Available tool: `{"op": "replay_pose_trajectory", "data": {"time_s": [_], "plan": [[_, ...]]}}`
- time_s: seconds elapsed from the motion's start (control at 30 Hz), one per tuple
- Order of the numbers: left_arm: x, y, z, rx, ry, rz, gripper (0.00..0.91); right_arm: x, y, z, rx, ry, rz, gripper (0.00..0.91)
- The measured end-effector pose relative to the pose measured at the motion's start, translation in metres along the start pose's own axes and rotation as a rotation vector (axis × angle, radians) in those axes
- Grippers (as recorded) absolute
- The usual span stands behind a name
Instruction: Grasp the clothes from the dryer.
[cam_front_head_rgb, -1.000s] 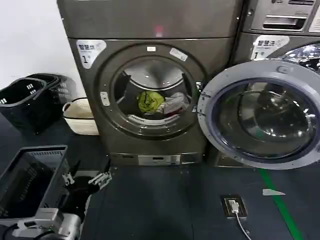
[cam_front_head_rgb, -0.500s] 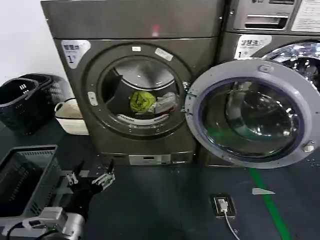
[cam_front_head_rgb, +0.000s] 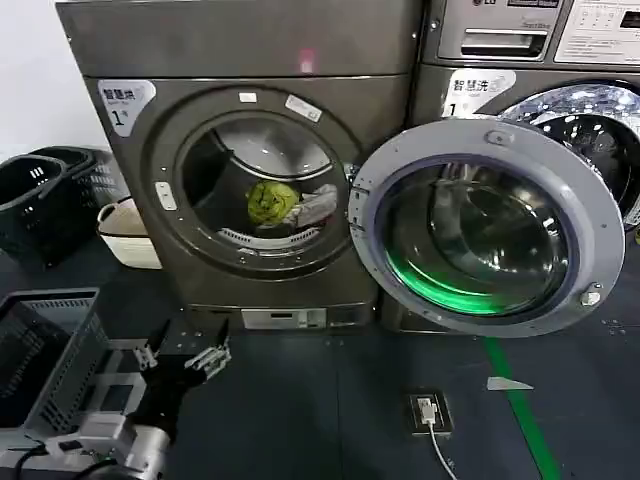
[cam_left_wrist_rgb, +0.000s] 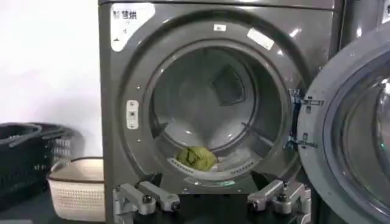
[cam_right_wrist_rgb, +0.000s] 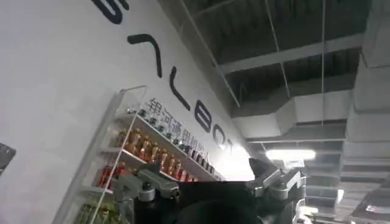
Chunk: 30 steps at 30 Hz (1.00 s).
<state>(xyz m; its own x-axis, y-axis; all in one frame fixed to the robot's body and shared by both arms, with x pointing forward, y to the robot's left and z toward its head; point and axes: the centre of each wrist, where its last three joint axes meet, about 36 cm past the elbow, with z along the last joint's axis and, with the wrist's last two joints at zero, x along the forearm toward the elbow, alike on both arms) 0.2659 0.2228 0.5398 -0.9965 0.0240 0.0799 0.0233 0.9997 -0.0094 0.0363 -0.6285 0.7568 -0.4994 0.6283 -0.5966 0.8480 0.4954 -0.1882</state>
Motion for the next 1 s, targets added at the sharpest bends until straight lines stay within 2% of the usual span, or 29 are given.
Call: {"op": "replay_pose_trajectory", "data": {"time_s": [0.53,1.0], "plan": [[-0.0056,0.0003,0.0013,-0.004,-0.005,0.008,0.907,0.0036,-0.0046,0.0028,-0.005,-0.043,-0.003,0.907],[-0.0046,0.0005,0.0007,-0.003,-0.006,0.007,0.907,0.0031,-0.0034,0.0035,-0.008,-0.046,-0.008,0.907]]}}
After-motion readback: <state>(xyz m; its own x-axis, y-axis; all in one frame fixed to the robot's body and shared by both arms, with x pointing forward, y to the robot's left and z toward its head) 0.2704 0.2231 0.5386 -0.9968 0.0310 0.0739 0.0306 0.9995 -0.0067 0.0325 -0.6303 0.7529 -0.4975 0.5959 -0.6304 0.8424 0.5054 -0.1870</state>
